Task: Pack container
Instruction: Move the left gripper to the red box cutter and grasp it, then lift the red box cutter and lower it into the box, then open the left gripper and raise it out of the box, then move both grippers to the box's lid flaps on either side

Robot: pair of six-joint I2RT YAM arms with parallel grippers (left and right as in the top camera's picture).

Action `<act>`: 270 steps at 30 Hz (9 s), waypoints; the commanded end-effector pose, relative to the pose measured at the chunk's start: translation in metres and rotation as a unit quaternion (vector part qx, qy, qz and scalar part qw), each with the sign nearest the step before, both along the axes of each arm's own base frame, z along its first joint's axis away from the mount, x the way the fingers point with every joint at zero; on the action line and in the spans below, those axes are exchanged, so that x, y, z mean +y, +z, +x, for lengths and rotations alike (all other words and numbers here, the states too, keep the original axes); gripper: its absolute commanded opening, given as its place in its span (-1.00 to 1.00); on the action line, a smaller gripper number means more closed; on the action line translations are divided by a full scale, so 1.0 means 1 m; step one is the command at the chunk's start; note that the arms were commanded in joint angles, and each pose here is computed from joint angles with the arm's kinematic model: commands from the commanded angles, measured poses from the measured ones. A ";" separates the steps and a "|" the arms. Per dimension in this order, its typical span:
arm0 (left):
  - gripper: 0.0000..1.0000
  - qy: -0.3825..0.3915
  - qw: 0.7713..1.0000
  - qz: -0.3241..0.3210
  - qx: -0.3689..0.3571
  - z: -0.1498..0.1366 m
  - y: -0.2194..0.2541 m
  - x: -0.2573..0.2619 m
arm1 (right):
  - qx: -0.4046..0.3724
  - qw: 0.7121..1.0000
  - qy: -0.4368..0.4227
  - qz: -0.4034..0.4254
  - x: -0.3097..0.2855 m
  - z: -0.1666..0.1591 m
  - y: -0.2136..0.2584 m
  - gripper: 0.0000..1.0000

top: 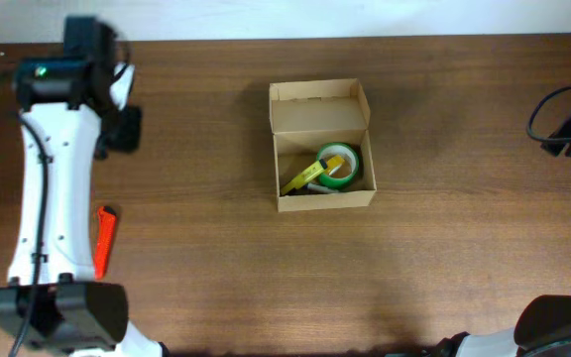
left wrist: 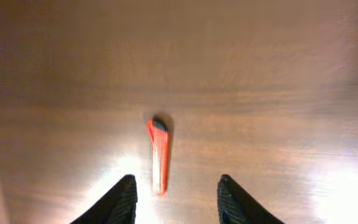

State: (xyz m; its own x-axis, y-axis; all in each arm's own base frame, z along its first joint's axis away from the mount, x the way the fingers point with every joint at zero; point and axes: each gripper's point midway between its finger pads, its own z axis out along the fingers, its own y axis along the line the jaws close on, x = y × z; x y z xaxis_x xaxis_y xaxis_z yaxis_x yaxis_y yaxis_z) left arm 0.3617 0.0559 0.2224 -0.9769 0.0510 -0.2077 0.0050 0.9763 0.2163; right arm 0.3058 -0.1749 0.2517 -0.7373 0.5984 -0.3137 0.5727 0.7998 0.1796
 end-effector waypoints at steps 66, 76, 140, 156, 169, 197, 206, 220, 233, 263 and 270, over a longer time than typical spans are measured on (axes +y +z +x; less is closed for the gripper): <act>-0.26 -0.041 0.982 -0.098 0.158 -0.090 -0.248 0.082 | 0.021 1.000 -0.012 -0.009 -0.012 0.002 -0.013 0.98; -0.97 -0.020 0.985 -0.099 0.138 -0.077 -0.241 0.085 | 0.021 1.000 -0.012 -0.009 -0.012 0.002 -0.013 0.98; -0.98 -0.684 0.729 -0.023 0.010 0.032 -0.059 -0.357 | 0.037 0.999 -0.023 0.008 -0.006 -0.005 -0.016 0.98; -0.98 -0.688 0.723 -0.026 0.057 0.023 -0.100 -0.369 | 0.036 0.999 -0.021 0.017 -0.002 -0.006 -0.016 0.98; -0.97 -0.680 0.725 -0.060 0.088 0.017 -0.136 -0.379 | 0.037 0.999 -0.021 0.017 -0.002 -0.006 -0.016 0.98; -0.74 -0.678 0.723 -0.070 0.112 0.001 -0.158 -0.397 | 0.035 0.999 -0.021 0.016 -0.002 -0.005 -0.016 0.98; 0.05 -0.665 0.738 -0.045 0.105 0.010 -0.155 -0.390 | 0.035 0.999 -0.021 0.016 -0.003 -0.005 -0.016 0.98; 0.00 -0.559 0.826 -0.012 -0.074 0.069 -0.028 -0.350 | 0.035 0.999 -0.020 0.015 -0.003 -0.005 -0.016 0.98; -0.25 -0.229 0.910 -0.015 -0.346 0.123 0.151 -0.224 | -0.086 0.993 0.026 0.074 0.016 0.041 0.005 -0.07; -0.71 -0.020 0.847 -0.523 -0.095 0.229 -0.092 -0.186 | -0.117 0.912 0.309 0.242 0.161 0.171 -0.115 -0.93; -0.71 -0.025 0.791 -0.608 -0.059 0.225 -0.110 -0.170 | -0.116 0.907 0.322 0.245 0.166 0.172 -0.123 -0.93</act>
State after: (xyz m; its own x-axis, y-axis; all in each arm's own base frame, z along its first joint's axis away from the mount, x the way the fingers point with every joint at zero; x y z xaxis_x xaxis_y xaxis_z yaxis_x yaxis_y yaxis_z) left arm 0.5953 -0.1120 0.1023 -0.9310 -0.2416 -0.2736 0.0739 0.6093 -0.7895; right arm 0.4768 -0.0182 0.1320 -0.9292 0.2136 -0.3016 -0.0313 0.7677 0.6400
